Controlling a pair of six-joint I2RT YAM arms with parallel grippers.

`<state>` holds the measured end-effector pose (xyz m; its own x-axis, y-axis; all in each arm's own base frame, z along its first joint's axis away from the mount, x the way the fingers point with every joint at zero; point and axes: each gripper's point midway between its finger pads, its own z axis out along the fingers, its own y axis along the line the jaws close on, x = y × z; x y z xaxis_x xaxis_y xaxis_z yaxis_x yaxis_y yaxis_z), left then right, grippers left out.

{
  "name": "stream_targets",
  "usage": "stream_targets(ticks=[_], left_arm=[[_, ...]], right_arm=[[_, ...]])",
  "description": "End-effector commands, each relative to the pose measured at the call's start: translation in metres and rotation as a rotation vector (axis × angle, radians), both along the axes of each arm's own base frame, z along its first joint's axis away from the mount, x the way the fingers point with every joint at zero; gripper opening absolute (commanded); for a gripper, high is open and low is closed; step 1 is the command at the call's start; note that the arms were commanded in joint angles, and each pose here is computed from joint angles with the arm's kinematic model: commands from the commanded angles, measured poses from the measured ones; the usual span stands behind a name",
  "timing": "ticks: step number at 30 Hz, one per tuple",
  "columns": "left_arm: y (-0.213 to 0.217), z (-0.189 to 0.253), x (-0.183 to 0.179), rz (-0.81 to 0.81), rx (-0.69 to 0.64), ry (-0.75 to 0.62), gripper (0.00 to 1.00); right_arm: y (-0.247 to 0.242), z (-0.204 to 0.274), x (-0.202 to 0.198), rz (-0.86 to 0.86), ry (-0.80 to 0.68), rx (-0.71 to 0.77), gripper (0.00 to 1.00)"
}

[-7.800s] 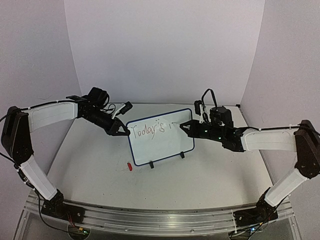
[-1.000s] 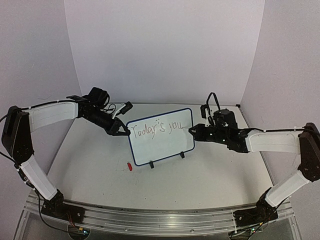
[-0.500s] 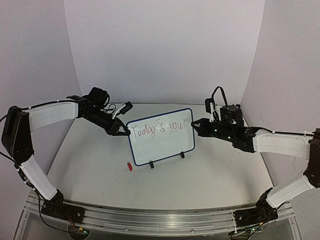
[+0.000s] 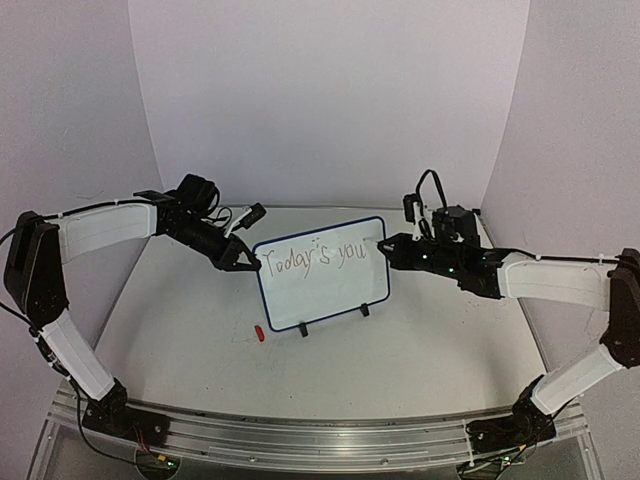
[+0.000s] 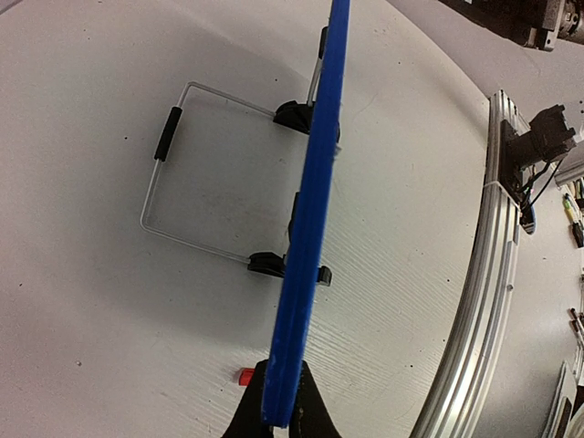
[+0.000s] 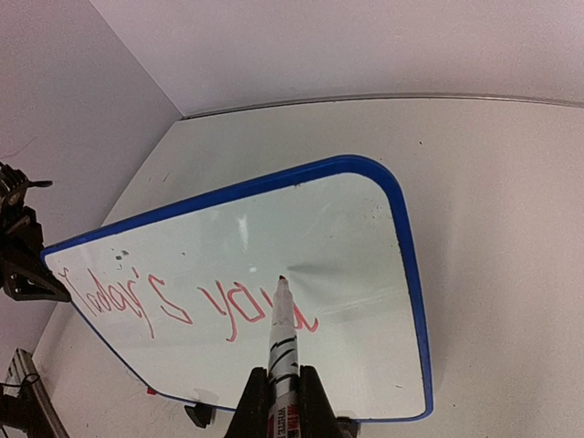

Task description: Write a sentence on the whiteboard

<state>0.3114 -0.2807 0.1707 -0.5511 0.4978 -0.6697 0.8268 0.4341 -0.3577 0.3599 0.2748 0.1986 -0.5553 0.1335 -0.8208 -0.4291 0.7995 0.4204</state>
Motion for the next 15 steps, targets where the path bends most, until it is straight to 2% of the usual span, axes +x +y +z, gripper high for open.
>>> stream_targets(ticks=[1,15], left_arm=[[0.005,-0.022,0.010,0.019,0.092,-0.019,0.00],[0.005,-0.022,0.010,0.017,0.090,-0.021,0.00]], right_arm=[[0.001,0.013,0.012,-0.019,-0.035,0.005,0.00],[-0.010,0.005,0.015,-0.085,-0.020,-0.020,0.00]])
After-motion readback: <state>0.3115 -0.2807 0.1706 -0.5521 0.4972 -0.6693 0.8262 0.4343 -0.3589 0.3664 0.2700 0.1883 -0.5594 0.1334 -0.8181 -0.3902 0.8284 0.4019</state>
